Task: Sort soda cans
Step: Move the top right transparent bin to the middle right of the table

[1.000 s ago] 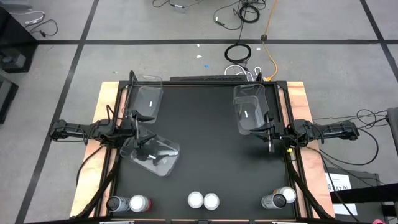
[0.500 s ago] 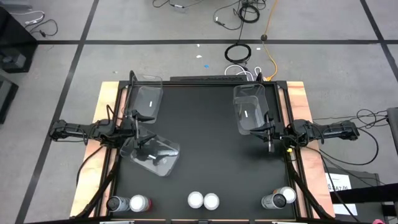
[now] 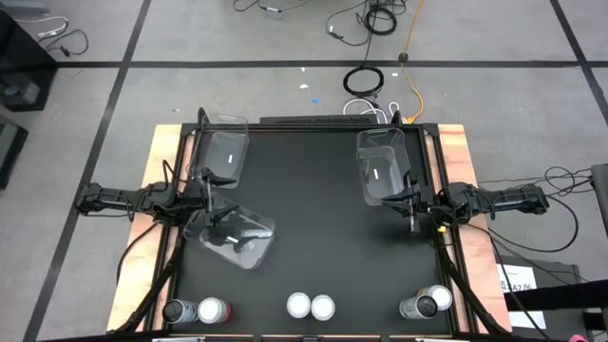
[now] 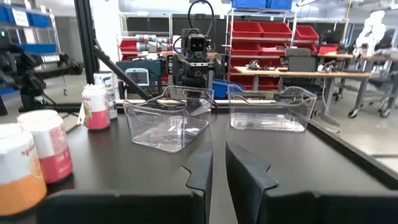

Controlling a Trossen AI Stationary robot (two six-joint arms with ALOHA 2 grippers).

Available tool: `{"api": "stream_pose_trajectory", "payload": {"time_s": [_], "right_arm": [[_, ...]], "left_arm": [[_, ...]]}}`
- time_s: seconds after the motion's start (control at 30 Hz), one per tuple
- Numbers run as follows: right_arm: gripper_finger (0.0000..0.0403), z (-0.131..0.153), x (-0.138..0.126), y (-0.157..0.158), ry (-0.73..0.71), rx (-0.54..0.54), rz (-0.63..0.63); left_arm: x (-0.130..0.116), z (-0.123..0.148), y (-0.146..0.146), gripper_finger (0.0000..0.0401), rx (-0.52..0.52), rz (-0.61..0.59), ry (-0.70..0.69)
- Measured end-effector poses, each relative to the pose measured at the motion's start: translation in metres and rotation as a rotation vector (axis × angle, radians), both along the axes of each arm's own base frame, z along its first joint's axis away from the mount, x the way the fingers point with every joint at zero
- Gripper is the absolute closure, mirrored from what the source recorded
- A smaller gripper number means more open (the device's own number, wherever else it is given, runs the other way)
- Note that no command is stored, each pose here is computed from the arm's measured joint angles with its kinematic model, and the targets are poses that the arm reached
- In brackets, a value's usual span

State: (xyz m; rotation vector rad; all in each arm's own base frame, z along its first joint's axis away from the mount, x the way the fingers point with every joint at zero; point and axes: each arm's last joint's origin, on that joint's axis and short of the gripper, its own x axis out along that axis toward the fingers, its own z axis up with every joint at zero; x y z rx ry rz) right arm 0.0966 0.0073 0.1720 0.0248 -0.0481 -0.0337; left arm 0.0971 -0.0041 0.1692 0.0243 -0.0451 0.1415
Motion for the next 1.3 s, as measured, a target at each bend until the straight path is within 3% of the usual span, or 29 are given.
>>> {"api": "stream_pose_trajectory", "payload": {"time_s": [0.53,0.87,1.0,1.3], "right_arm": [[0.0367,0.004,0.0,0.0,-0.04,-0.036,-0.012],[0.0381,0.008,-0.001,0.0,-0.07,0.149,0.005],[0.04,0.023,-0.005,-0.001,-0.118,0.209,0.011],[0.0402,0.076,-0.006,-0.007,-0.154,0.229,-0.203]], "left_arm": [[0.0,0.0,0.0,0.0012,0.0,0.0,0.0],[0.0,0.0,0.0,0.0012,0.0,0.0,0.0],[0.0,0.0,0.0,0.0012,0.0,0.0,0.0],[0.0,0.0,0.0,0.0012,0.0,0.0,0.0]]}}
